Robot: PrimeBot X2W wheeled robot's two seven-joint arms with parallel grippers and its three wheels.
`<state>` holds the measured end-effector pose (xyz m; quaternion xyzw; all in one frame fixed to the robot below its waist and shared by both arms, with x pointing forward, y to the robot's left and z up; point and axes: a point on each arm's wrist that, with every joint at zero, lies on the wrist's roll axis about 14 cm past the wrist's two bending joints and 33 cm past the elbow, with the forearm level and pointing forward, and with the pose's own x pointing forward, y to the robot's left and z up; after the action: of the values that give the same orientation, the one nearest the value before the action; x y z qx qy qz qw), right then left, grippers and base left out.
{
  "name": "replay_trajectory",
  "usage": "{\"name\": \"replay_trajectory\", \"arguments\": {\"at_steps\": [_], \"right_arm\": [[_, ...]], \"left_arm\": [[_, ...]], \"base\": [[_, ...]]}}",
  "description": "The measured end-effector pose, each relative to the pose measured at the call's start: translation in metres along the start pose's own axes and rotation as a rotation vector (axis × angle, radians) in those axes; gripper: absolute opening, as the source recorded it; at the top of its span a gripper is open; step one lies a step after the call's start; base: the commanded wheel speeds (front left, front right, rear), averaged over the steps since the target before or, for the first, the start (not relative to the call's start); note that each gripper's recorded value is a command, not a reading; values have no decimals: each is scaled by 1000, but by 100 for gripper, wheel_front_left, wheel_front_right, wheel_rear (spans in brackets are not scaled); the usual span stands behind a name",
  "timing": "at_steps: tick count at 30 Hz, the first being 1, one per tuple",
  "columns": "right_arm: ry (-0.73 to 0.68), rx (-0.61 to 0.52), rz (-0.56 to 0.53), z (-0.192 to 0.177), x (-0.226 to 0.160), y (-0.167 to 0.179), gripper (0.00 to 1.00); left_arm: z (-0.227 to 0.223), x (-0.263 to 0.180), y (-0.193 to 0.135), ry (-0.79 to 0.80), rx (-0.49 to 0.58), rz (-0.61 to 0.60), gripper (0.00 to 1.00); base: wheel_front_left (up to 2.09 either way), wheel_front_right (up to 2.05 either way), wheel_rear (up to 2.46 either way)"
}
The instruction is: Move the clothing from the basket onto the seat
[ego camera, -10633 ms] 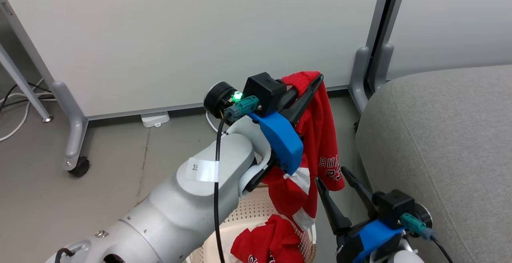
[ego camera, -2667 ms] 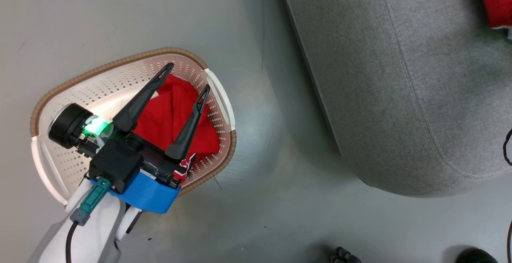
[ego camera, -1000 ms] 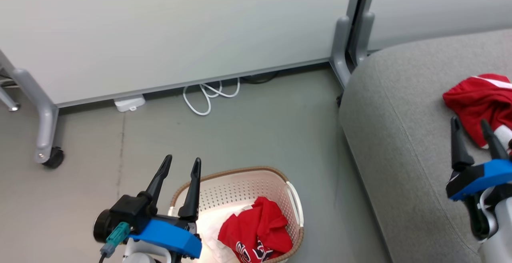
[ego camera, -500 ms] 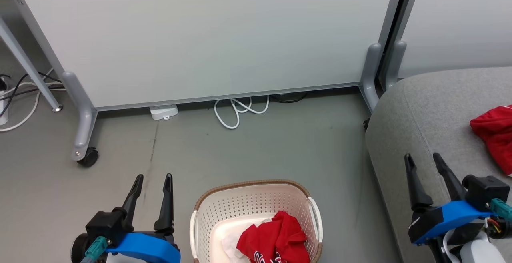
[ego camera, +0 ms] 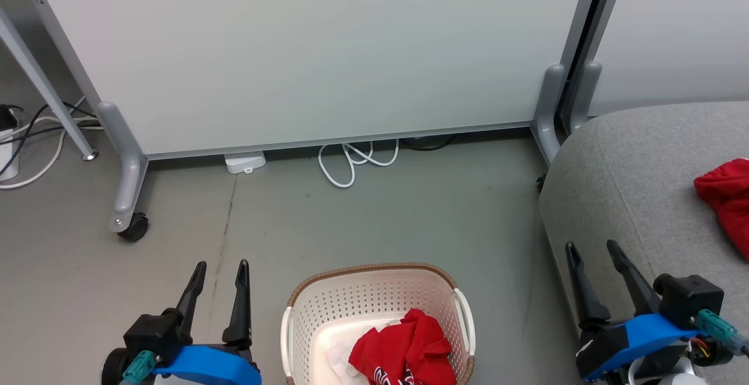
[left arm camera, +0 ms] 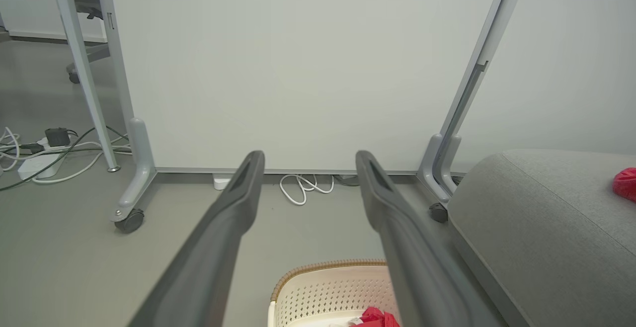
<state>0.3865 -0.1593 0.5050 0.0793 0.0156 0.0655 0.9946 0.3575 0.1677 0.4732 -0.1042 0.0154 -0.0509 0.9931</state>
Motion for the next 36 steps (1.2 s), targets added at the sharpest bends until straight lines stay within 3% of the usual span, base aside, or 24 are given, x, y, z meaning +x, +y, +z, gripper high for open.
{"name": "replay_trajectory", "arguments": {"at_steps": [24,36], "right_arm": [[14,-1,-8,-4,-4,-1,100],[53,-13,-13,-16,12,-5,100]], "left_arm": [[-11,5,-9,34,-5,-27,100],[-63,35,-35,199,1,-125,100]], "base": [[0,0,0],[0,0,0]]}}
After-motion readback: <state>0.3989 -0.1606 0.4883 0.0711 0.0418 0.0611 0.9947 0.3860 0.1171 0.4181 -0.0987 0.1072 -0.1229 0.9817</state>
